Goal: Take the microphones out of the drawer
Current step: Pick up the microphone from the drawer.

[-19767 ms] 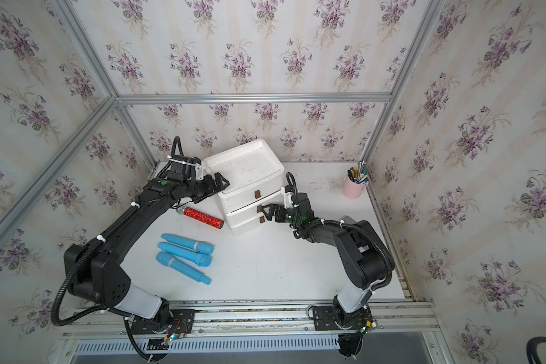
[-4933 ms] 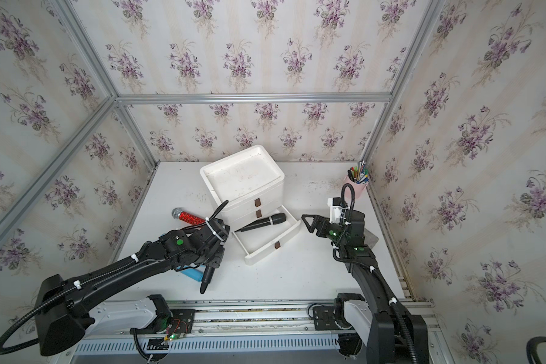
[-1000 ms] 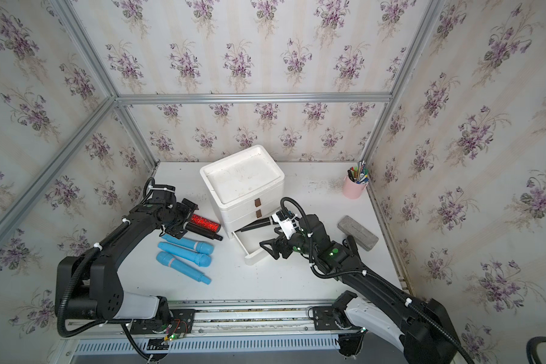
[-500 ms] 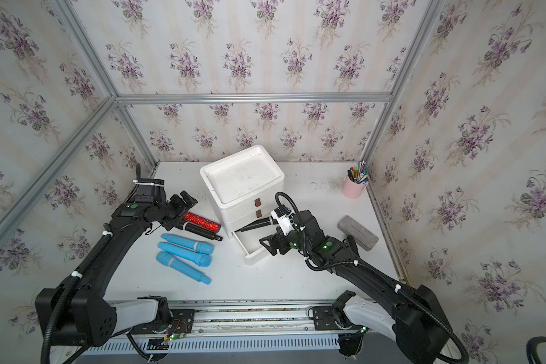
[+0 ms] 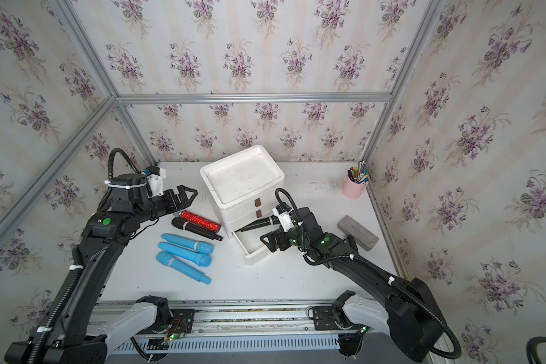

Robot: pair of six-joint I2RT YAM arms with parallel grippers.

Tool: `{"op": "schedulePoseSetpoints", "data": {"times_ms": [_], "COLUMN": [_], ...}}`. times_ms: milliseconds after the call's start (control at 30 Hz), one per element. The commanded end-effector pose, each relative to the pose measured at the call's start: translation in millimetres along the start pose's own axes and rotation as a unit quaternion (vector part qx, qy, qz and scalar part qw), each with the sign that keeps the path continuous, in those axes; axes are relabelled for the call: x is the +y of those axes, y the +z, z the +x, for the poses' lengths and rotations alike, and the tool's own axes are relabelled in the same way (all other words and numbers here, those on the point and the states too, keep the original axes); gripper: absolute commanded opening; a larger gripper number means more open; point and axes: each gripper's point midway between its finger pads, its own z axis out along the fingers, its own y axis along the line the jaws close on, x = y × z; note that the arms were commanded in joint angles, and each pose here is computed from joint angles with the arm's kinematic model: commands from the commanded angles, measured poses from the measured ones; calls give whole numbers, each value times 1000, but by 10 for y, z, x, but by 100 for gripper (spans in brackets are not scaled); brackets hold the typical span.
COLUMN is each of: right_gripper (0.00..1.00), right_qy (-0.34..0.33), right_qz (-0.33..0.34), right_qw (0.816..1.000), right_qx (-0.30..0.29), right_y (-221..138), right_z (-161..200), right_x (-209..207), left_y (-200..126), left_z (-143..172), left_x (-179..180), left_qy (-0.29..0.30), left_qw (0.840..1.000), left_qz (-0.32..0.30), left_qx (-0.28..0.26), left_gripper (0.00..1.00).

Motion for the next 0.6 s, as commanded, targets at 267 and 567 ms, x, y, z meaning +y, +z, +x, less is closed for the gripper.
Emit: {"op": "schedulePoseSetpoints", "data": {"times_ms": [267, 567], "right_gripper": [100, 100], "right_qy": [45, 100], "right_qz": [48, 90], "right_qw": [998, 990], "right_qx": [-10, -34], "right_y": [-139, -345], "right_z": [-39, 7], "right_x": [-445, -828], "left_y": [71, 248], "left_z": [244, 465], "left_x": [-935, -1360], "left_qy": [198, 298], "left_qw": [972, 943], "left_qz": [114, 133], "left_qx": [45, 66], "left_gripper": [99, 99]}}
